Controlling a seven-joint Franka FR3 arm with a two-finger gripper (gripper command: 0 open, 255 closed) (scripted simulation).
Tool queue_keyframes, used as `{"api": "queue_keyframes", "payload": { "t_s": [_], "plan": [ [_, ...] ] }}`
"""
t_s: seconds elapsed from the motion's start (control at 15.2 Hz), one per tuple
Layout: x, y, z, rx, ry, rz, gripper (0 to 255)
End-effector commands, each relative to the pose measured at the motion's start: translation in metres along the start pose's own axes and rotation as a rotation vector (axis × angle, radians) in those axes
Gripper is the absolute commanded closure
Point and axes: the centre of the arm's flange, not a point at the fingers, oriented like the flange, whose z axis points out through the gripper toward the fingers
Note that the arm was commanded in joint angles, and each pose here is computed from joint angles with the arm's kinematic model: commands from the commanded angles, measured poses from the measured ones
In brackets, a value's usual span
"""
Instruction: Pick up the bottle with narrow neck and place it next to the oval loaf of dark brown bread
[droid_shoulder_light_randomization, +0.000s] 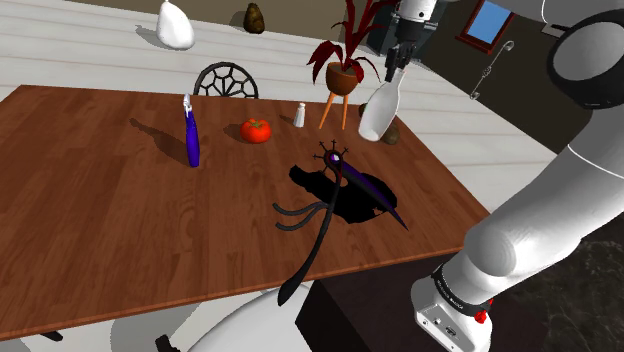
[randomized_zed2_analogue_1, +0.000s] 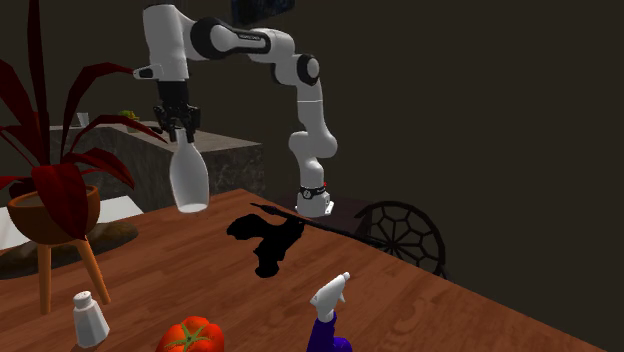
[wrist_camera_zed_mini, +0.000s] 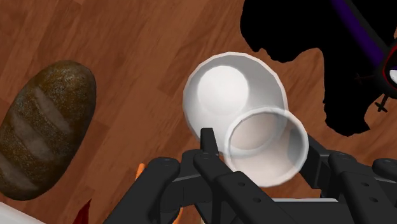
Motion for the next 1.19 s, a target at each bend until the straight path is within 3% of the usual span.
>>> {"api": "queue_keyframes", "payload": {
  "t_s": [0.0, 0.99, 1.12],
  "plan": [
    [-0.011, 0.026, -0.001, 0.0, 0.001, -0.001, 255],
    [-0.089, 0.219, 0.008, 0.0, 0.001, -0.001, 255],
    [-0.088, 0.219, 0.019, 0.0, 0.001, -0.001, 255]
  ]
}}
